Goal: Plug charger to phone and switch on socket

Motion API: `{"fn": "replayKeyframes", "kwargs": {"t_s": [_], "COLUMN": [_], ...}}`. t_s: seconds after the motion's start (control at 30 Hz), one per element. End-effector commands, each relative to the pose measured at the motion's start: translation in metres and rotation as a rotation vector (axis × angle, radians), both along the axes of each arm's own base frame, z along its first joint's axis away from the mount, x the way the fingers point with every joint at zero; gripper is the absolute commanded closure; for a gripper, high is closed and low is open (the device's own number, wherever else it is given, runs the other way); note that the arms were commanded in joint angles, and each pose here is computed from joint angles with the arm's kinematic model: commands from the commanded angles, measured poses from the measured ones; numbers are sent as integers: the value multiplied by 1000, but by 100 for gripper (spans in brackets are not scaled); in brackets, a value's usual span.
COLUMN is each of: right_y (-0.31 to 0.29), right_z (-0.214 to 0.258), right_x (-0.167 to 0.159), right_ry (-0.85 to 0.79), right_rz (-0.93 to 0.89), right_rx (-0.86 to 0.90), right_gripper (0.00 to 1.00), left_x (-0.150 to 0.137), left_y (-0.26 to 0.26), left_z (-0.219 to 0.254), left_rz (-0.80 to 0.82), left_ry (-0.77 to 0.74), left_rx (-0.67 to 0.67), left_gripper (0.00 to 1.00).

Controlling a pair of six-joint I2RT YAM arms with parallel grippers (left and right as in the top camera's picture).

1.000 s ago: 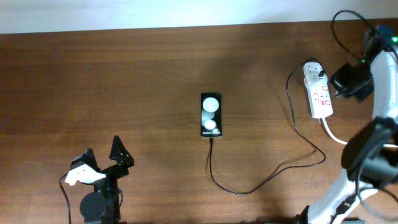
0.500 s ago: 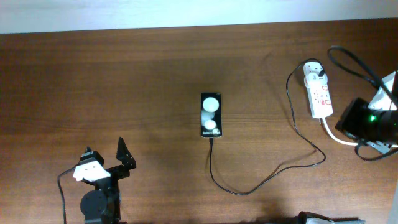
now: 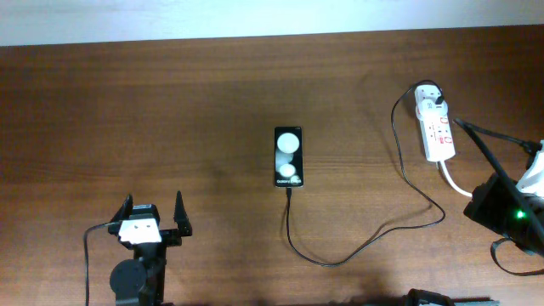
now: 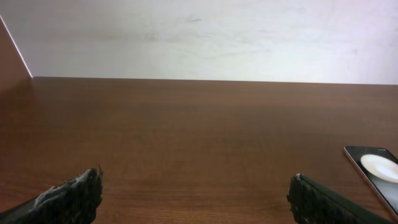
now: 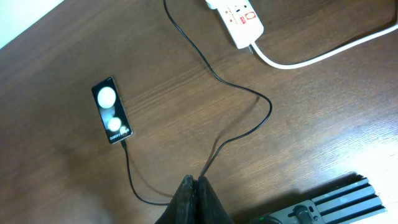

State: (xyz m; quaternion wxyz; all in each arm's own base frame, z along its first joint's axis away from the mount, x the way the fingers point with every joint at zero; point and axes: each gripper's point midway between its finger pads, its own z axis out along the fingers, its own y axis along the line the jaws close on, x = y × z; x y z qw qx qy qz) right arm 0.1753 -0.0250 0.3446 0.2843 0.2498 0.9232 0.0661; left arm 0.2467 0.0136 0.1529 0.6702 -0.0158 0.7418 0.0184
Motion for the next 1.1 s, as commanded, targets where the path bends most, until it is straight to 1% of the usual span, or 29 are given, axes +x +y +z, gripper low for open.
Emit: {"fn": "replayKeyframes", "kwargs": {"t_s": [0.0,0.03,0.33,0.43,0.5,0.6,0.67,0.73,0.8,0.87,0.97,1.03,1.07], "right_y": [4,4,3,4,-4,14,19,25,29,40,51,56,57], "right_z": [-1,-2,-4,-1,3,26,27,10,-13,-30,-57,-66,-67], "right_x": [-2,-2,2,-2,-7,-6,-11,-5,9,29,46,49,50], "right_ry": [3,5,18,2,-20,-169,-219,-314,-407,-561,-740,-833,-905], "right_rz": [27,27,27,27,-2,127,162,187,204,237,264,282,281], "right_rx": [4,4,8,4,-52,-126,-148,-153,-152,-140,-123,-113,-115], "right_gripper": [26,1,1,1,1,1,1,1,1,1,1,1,1], "left_x": [0,0,0,0,0,0,0,0,0,0,0,0,0], "left_y": [-2,-2,-2,-2,-2,-2,-2,-2,-2,-2,-2,-2,-2], "left_z": [-3,-3,-3,-3,-3,-3,-3,-3,-3,-3,-3,-3,-3], "left_rz": [-17,-17,-17,-17,-17,-17,-17,-17,-17,-17,-17,-17,-17], "left_ry": [10,10,10,10,10,10,10,10,10,10,10,10,10], "left_rx": [20,20,20,20,20,20,20,20,20,20,20,20,20], "left_gripper": [1,1,1,1,1,1,1,1,1,1,1,1,1]}}
